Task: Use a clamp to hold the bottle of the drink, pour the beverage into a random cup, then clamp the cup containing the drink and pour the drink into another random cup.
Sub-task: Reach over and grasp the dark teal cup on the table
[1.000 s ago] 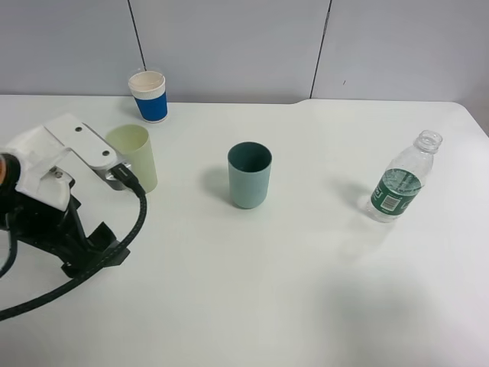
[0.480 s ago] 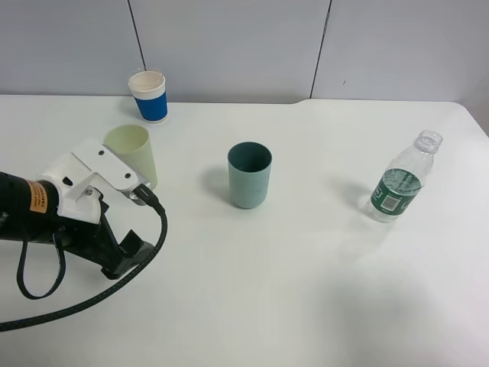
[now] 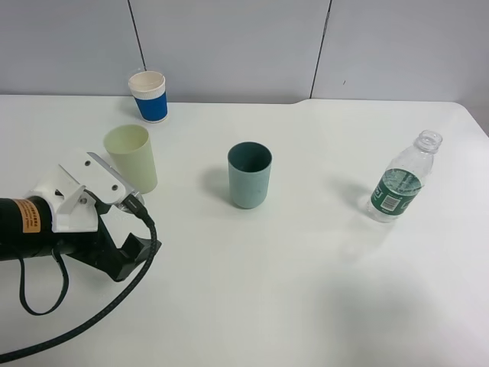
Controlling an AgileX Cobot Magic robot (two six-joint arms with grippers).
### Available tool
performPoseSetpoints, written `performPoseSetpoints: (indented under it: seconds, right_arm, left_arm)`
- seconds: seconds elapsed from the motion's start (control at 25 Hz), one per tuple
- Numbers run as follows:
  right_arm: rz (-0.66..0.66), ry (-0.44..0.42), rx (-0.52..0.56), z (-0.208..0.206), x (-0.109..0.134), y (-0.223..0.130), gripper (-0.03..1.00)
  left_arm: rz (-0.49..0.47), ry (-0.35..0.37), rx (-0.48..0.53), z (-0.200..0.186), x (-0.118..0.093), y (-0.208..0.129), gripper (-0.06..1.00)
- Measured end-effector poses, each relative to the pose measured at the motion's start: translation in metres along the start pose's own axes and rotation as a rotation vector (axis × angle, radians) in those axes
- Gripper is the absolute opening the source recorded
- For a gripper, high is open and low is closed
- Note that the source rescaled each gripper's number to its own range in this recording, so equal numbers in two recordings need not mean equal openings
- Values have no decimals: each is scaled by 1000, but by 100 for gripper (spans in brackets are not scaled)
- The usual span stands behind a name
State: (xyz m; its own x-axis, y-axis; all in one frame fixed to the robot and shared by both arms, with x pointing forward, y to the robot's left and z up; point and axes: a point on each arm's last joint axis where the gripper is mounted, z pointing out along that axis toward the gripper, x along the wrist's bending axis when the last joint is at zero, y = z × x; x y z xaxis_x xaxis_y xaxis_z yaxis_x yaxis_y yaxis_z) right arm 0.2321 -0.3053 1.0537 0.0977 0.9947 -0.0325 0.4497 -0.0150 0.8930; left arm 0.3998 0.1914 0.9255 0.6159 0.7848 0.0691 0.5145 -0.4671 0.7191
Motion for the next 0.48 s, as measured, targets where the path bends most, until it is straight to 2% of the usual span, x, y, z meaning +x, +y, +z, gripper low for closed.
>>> performPoseSetpoints:
  seconds: [0.48]
  right_arm:
    - [0, 0, 0, 0, 0, 0, 44]
  left_arm:
    - [27, -7, 1, 19, -1, -5, 100]
